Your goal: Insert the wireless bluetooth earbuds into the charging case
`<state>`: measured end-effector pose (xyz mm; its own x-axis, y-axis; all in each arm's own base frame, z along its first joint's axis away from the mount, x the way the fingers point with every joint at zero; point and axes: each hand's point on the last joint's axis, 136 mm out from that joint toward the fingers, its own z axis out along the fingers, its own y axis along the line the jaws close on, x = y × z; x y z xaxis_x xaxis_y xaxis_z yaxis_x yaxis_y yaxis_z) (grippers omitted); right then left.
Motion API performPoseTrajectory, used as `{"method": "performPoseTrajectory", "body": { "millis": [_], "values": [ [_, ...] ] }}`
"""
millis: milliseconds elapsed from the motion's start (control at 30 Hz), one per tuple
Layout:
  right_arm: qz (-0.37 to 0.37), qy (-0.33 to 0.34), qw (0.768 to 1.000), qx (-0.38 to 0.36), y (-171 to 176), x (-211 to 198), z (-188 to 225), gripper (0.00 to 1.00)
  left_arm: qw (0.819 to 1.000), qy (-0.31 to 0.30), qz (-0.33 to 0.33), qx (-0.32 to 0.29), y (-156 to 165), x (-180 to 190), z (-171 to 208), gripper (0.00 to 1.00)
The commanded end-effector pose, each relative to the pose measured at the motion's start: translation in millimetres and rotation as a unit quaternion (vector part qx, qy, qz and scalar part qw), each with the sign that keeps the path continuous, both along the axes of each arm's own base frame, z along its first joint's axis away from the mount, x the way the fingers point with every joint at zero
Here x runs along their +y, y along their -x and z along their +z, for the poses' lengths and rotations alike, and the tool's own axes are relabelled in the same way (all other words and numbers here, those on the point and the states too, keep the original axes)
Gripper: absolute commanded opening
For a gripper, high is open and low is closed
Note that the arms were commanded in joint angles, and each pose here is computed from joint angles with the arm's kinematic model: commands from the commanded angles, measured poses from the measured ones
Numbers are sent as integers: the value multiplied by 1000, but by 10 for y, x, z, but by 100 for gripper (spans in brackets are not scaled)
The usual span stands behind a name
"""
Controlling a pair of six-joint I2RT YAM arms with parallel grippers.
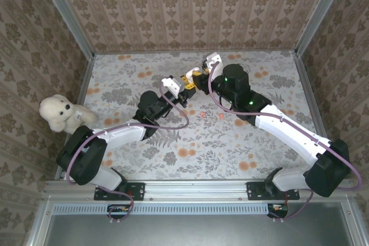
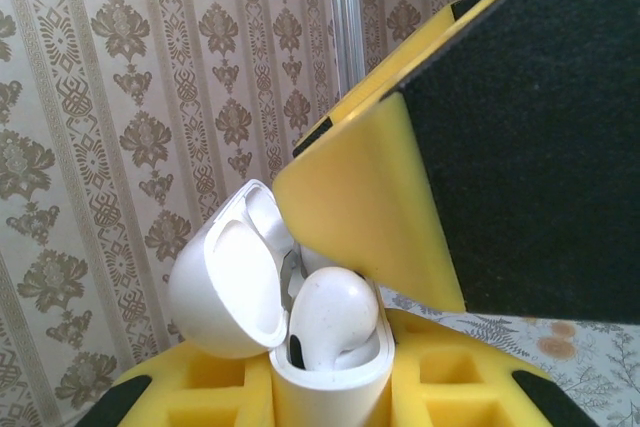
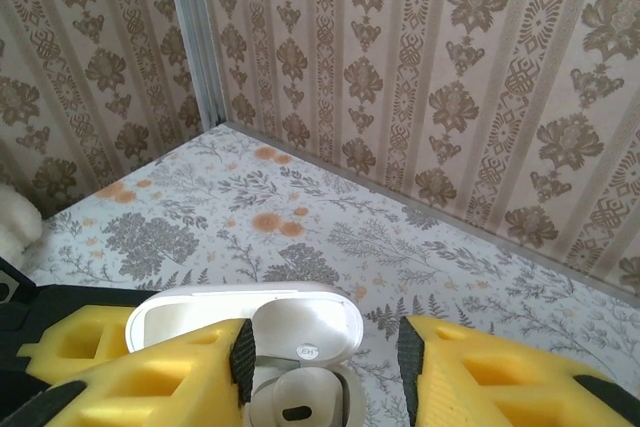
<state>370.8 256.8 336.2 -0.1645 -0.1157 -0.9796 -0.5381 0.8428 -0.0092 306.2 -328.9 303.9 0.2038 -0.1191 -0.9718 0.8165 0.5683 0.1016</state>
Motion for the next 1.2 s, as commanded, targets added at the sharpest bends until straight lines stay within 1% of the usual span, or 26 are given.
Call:
{"method": "performPoseTrajectory", "body": {
  "millis": [0,233,333,433,533,633,767,867,967,1167],
  "values": [
    [3,-32,999,-7,40,-44,227,46,999,30,-12,-24,30,-24,250,0],
    [-2,-43,999,-4,24,-84,249,46,999,29,-12,-24,29,-31,248,0],
    [1,-59,998,-2,33,-101,296,47,999,28,-11,-23,23,-29,241,0],
    [14,-89,996,4,67,-109,384,50,999,26,-11,-21,24,-30,221,0],
    [37,-116,993,11,127,-77,506,57,999,25,-11,-20,24,-33,202,0],
    [50,-142,988,20,159,-73,618,61,999,25,-11,-20,26,-33,206,0],
    [38,-185,981,37,100,-203,746,63,999,24,-11,-21,32,-28,188,0],
    [6,-194,978,79,-39,-346,749,62,1000,19,-11,-21,46,-18,153,0],
    [-19,-170,975,142,-213,-415,638,61,1000,13,-15,-23,73,-15,123,0],
    [-40,-127,957,259,-511,-374,298,50,999,-2,-36,-24,135,-59,46,0]
  ]
}}
